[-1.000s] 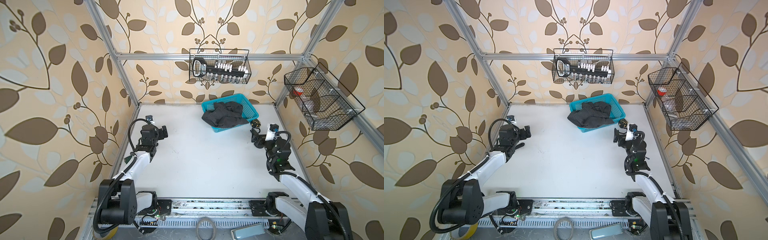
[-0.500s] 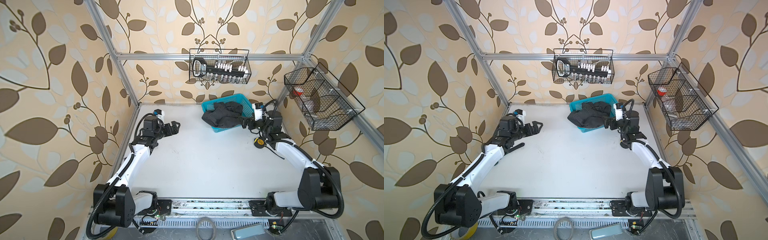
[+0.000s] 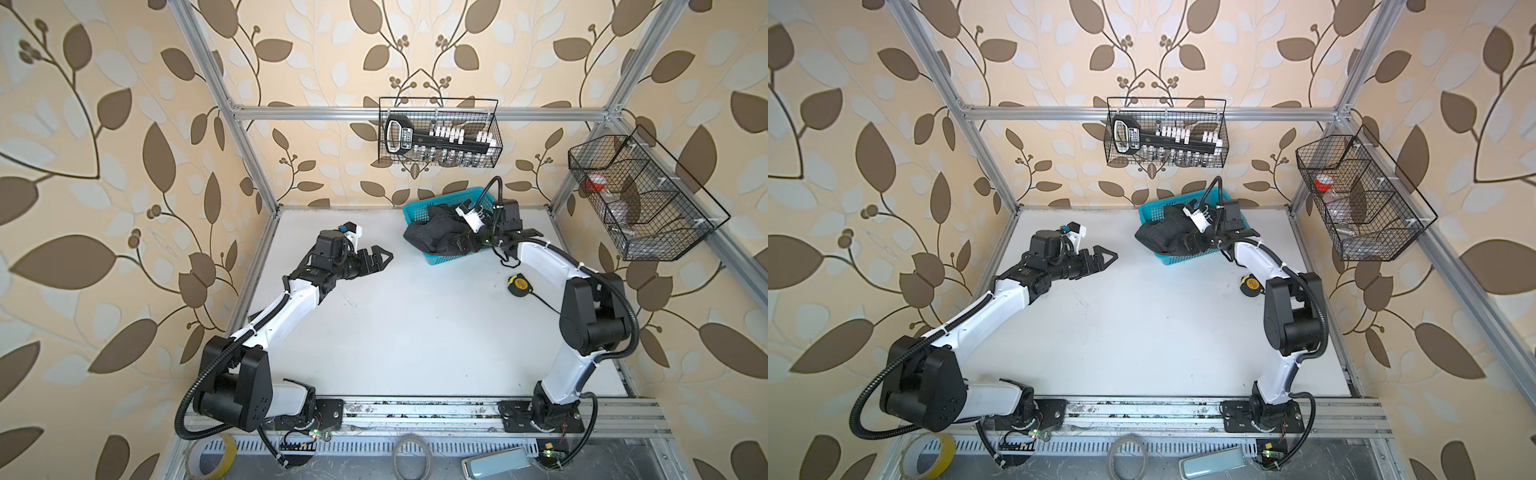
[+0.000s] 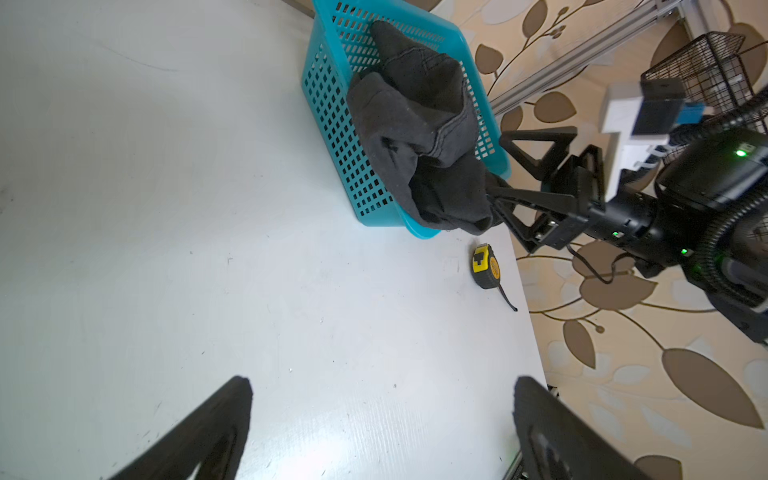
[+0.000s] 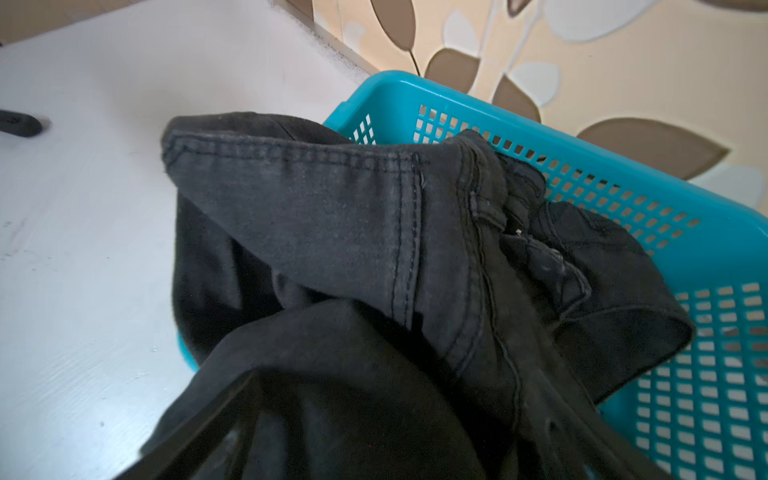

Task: Fold and stack the trousers
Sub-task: 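Grasp the grey trousers in the basket with the right gripper while the left advances, then lift the trousers with the right gripper and pull them out over the basket rim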

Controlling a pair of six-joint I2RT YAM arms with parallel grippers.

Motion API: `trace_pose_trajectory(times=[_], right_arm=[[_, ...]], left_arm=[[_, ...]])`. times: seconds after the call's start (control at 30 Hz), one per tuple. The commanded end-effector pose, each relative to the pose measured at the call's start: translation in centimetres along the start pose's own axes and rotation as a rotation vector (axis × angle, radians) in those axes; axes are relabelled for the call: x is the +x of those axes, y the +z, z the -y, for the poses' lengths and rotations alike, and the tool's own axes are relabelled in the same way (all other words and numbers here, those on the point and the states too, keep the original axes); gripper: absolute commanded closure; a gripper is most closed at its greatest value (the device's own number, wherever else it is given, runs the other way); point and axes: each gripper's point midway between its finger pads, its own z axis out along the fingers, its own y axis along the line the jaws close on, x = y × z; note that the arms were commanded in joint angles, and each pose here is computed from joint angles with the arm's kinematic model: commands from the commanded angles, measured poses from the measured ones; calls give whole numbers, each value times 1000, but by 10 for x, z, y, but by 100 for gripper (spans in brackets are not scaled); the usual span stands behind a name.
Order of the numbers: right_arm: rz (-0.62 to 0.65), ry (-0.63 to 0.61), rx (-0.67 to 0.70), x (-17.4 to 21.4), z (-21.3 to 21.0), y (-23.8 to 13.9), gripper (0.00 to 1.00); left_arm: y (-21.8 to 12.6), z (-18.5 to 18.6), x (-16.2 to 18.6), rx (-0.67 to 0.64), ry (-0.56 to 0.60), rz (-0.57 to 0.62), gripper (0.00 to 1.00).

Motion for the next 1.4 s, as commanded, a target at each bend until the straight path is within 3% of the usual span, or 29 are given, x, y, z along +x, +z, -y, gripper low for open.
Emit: trace_pose_trajectory(times=[0.0, 0.17, 0.53, 0.57, 0.63, 0.8, 0.87, 0.9, 0.93, 1.07, 1.2, 1.37], right_arm=[[-42, -101, 24, 6, 14, 20, 0], [-62, -133, -8, 4, 15, 48, 0], [-224, -171, -152, 55, -12, 87, 2], [-228, -171, -150, 56, -11, 89, 5], [-255, -175, -129, 62, -8, 95, 23], [-260, -155, -136, 64, -8, 100, 58], [-231, -130, -122, 50, -5, 96, 77], [-223, -123, -124, 40, -3, 93, 93], [-210, -111, -122, 28, 0, 87, 100], [-85, -96, -41, -24, 14, 57, 100], [138, -47, 47, -85, 28, 4, 100], [284, -50, 104, -129, 31, -55, 100]], left_arm=[[-6, 27, -19, 72, 37, 36, 1], [-9, 26, -17, 58, 49, 33, 1], [-6, 20, -10, 37, 62, -9, 1], [-5, 20, -10, 38, 60, -13, 1], [-3, 19, -9, 39, 55, -20, 1], [0, 18, -8, 41, 49, -30, 1], [1, 17, -7, 41, 46, -34, 1], [2, 17, -7, 41, 42, -36, 1], [2, 16, -7, 41, 40, -37, 1], [7, 14, -8, 43, 26, -30, 1], [11, 11, -7, 45, 17, -33, 1], [17, 6, -3, 44, 11, -42, 1]])
